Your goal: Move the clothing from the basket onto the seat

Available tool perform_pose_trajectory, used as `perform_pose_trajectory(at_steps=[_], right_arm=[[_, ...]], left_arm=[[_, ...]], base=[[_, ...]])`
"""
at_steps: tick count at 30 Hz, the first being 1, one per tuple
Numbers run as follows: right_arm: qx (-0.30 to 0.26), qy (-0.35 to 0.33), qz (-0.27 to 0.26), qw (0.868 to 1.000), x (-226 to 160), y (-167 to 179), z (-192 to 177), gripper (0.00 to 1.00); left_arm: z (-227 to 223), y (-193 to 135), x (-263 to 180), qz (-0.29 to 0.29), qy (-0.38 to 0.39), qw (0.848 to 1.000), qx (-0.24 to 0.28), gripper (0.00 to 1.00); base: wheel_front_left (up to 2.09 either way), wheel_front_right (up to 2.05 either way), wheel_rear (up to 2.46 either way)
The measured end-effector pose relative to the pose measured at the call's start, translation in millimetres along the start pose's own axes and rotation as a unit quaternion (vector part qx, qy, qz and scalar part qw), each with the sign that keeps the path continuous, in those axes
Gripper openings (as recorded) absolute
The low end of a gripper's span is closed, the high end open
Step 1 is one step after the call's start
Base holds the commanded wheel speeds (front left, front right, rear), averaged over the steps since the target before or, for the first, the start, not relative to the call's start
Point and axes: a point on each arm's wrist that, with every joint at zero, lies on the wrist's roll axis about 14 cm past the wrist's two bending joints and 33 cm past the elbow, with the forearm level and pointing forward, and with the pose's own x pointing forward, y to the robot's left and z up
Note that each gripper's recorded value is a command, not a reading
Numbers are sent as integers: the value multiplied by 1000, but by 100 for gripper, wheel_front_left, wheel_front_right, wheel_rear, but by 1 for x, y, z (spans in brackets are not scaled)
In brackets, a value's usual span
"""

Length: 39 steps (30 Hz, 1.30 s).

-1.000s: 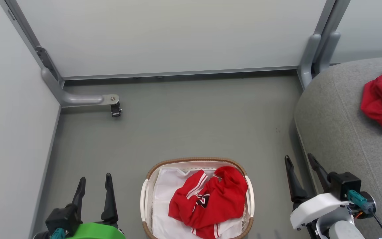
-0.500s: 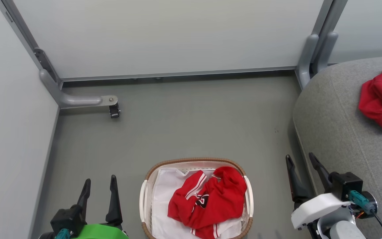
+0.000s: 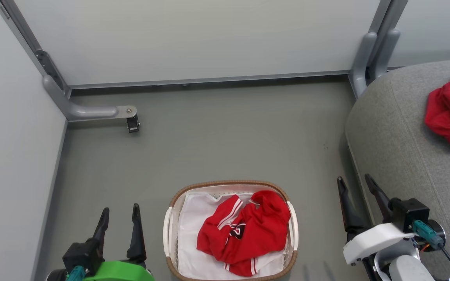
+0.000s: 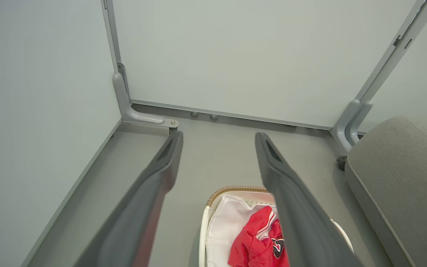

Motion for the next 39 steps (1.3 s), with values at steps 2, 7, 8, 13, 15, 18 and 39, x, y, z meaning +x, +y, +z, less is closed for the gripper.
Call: perform_pose_trajectory(at_steps=[2,7,8,13,15,18,39], right_arm=[[-4,-4,1,1000,4,0,2,100],[-18,-25,-4,1000,17,-7,15,100],[-22,-31,-5,999,21,-9,19,100],[-34,-60,-19,997,41,-24,34,100],[-38,-67,-24,997,49,-30,37,100],[-41,-71,-34,996,59,-40,36,100],[-17,7,-86,996,96,-102,-59,100]], left_arm=[[-1,-5,5,-11,3,1000,4,100],[1,-27,27,-53,1,998,23,100],[2,-34,34,-65,-2,997,28,100],[-1,-62,70,-118,0,992,50,100],[-12,-73,82,-141,16,988,62,100],[-41,-89,97,-177,54,979,81,100],[-281,-83,106,-289,365,865,188,100]], base=[[0,0,0],[0,0,0],[0,0,0],[0,0,0],[0,0,0],[0,0,0],[0,0,0]])
